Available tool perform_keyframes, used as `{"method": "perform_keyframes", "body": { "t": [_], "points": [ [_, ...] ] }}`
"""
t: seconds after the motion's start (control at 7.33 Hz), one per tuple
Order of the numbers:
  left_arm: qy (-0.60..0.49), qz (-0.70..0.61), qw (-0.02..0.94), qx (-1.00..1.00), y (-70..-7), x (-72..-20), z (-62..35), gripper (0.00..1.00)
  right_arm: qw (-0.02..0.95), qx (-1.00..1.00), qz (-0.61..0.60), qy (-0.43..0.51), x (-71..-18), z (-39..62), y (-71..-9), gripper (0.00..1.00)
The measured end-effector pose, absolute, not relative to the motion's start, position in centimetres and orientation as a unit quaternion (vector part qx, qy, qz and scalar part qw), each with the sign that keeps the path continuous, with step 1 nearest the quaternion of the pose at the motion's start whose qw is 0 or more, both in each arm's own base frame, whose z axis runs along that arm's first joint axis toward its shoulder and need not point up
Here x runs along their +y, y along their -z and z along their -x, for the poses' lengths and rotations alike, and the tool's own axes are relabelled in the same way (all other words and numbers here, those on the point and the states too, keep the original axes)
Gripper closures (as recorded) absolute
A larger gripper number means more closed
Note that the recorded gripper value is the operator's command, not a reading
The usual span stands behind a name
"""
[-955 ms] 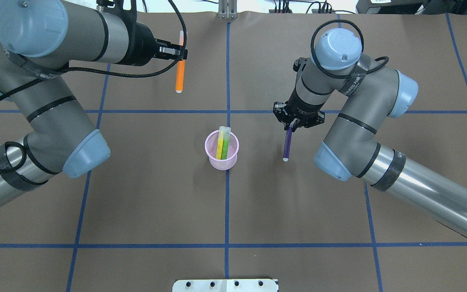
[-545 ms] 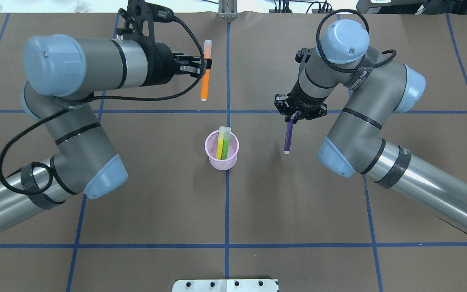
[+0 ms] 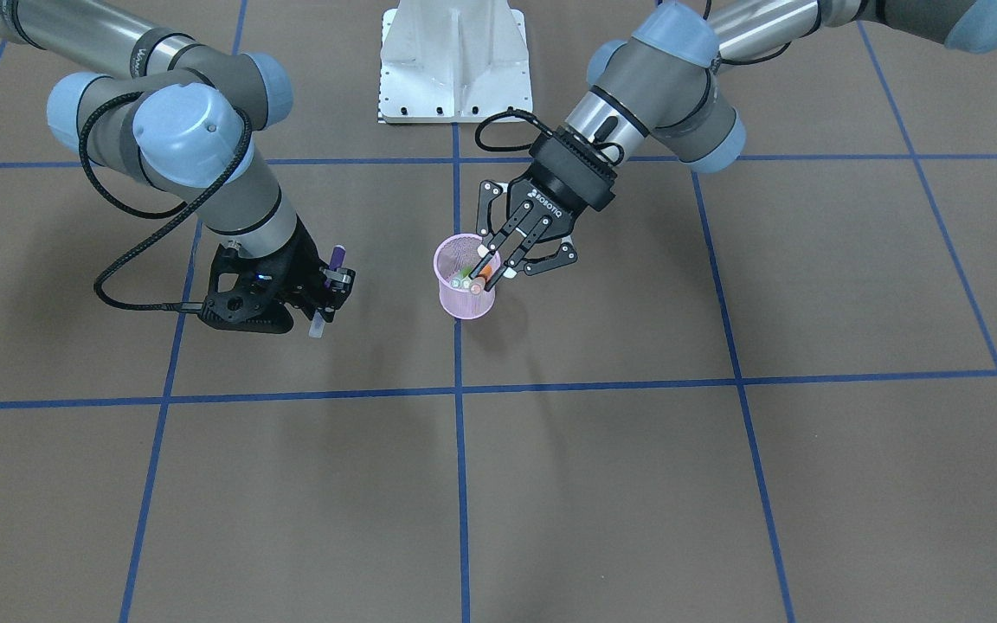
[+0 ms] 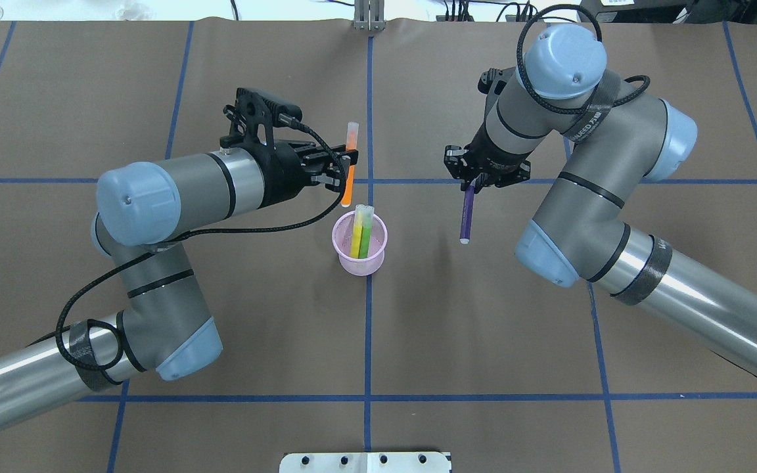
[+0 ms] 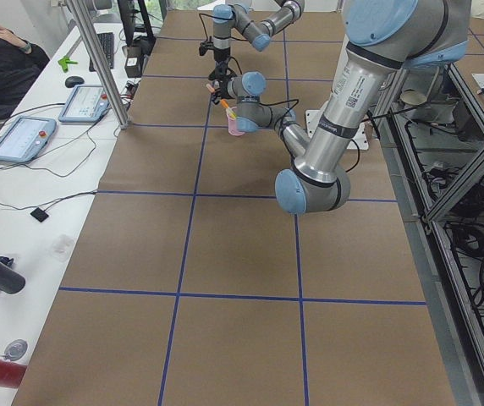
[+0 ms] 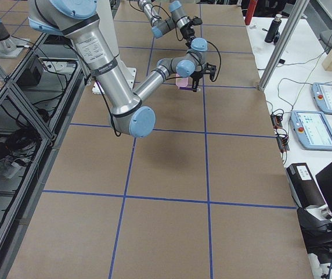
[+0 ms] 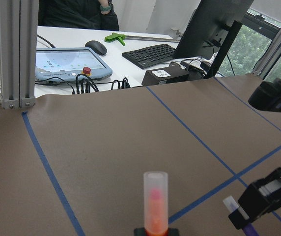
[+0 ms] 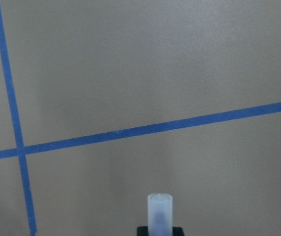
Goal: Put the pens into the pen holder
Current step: 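Lift purple marker with right gripper while left carries orange marker over cup, then lower the orange marker into the pink cup with the left gripper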
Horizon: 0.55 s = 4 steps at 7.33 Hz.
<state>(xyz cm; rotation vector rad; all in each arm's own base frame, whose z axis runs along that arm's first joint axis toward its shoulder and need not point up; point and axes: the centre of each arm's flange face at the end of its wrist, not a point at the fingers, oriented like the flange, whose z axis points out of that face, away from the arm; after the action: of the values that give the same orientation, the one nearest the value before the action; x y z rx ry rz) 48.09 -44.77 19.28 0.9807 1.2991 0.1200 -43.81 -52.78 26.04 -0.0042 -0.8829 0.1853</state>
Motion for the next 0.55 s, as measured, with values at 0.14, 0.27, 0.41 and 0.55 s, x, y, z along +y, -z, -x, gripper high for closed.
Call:
{"method": "perform_keyframes", "body": {
  "t": [0.14,0.27,0.41,0.55],
  "points": [
    [-0.056,-0.437,0.686,0.58,-19.7,-43.9,-48.9,1.0,0.9,-0.427,-0.001,-0.089,-52.9,43.6,-25.9,1.0],
    [-0.061,-0.436,0.687,0.578,-20.1,-43.3,-49.4,1.0,0.899,-0.429,-0.002,-0.089,-52.9,43.4,-25.7,1.0],
    [-0.068,-0.438,0.688,0.574,-20.5,-42.8,-49.9,1.0,0.898,-0.431,-0.004,-0.089,-53.0,43.2,-25.5,1.0],
    [-0.074,-0.439,0.69,0.571,-20.9,-42.1,-50.6,1.0,0.897,-0.432,-0.004,-0.09,-53.0,43.0,-25.4,1.0]
  ]
}}
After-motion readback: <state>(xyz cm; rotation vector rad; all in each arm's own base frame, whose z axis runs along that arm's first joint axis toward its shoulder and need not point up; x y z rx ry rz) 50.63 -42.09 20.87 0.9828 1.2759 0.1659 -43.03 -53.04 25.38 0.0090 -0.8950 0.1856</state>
